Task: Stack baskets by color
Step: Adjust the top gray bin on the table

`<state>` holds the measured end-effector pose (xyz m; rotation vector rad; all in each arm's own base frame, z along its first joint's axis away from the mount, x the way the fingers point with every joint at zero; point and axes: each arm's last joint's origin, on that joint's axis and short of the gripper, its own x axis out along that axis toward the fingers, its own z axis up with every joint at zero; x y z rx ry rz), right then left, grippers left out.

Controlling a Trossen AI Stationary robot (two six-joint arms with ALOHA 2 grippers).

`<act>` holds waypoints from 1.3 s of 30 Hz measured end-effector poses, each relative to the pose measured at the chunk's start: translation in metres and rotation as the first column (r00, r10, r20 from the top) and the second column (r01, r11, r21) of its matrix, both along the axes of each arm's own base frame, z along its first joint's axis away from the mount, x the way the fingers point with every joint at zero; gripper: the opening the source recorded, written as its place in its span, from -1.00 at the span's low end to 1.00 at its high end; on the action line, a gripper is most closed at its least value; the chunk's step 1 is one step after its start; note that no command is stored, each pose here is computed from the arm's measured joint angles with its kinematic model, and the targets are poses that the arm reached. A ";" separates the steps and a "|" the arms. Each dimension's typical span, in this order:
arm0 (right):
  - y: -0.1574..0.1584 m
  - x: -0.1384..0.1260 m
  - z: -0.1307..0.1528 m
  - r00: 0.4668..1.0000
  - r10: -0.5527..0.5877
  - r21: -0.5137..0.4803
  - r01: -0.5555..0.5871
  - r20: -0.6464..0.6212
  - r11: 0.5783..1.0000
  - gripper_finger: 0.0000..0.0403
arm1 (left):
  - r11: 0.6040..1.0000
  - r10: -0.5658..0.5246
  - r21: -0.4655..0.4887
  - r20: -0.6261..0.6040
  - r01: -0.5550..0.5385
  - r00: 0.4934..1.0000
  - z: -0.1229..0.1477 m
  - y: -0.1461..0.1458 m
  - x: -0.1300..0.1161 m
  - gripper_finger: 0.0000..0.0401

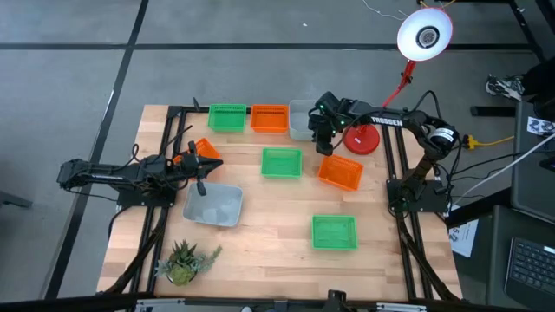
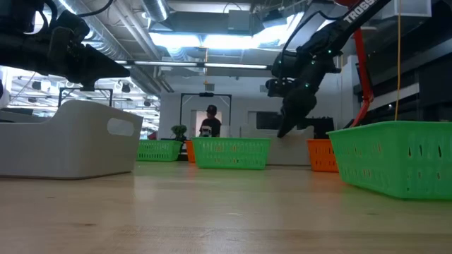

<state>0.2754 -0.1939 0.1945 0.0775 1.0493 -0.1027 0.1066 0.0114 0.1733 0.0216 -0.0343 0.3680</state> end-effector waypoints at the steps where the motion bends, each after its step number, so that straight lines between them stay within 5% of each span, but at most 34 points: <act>1: 0.001 0.000 0.002 1.000 0.004 -0.004 -0.004 0.004 1.000 -0.58 | 1.000 0.000 0.000 0.000 0.000 1.000 0.000 0.000 0.000 -0.95; 10: -0.001 0.006 0.012 0.998 0.029 -0.150 -0.021 0.056 0.989 -0.58 | 1.000 0.000 0.000 -0.003 0.000 1.000 0.000 0.000 0.000 -0.95; 19: -0.030 -0.008 0.016 0.985 -0.171 -0.385 0.151 -0.017 0.911 -0.58 | 1.000 0.000 0.000 -0.018 0.000 1.000 -0.002 0.000 0.000 -0.95; 26: -0.045 -0.035 0.009 0.955 -0.270 -0.327 0.219 -0.120 0.919 -0.58 | 1.000 0.000 0.000 -0.021 0.000 1.000 -0.002 0.000 0.000 -0.95; 39: -0.048 -0.041 0.008 0.913 -0.368 -0.384 0.281 -0.176 0.880 -0.58 | 1.000 0.000 0.000 -0.022 0.000 1.000 -0.002 0.000 0.000 -0.95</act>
